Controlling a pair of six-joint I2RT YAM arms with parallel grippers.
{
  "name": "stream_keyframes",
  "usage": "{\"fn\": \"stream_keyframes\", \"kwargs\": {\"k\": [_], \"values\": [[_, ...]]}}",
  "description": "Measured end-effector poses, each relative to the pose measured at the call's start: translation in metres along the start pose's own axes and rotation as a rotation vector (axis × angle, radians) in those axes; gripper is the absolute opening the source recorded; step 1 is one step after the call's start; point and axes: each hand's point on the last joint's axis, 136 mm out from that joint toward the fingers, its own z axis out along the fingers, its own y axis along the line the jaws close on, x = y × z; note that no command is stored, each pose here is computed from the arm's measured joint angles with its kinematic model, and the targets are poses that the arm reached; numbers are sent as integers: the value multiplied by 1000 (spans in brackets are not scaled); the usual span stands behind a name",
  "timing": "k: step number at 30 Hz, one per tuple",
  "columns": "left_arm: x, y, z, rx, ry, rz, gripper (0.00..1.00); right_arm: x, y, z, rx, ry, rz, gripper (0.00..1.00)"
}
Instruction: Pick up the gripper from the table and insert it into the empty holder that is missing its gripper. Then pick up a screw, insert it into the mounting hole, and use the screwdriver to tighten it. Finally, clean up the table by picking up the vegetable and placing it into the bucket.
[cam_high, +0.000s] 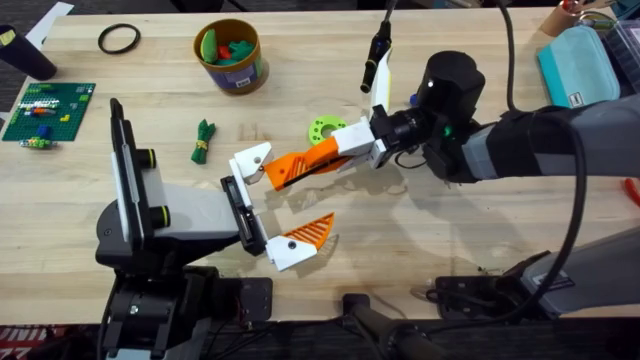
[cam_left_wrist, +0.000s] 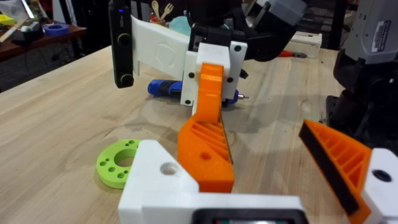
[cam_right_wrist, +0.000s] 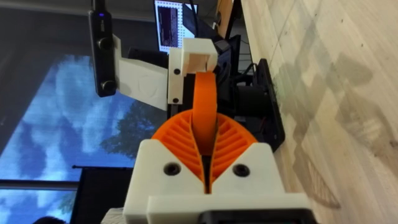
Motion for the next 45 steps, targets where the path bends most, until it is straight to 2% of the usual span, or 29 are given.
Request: {"fn": "stream_keyframes", "kwargs": {"k": [10,17,27,39,45], "values": [[-1,0,0,1,-1,2,985,3,-1,0,-2,14,21,12],[-1,0,0,3,-1,2,985,6,11,0,-26,40,-64,12],[-1,-1,0,4,-1,2,985,8,12,0,-28,53,-25,12],[-1,0,0,2,-1,2,985,0,10,0,-19,10,-18,12],[-1,-1,0,5,-1,-8,985,1,2,0,-4,5,61,12]]}}
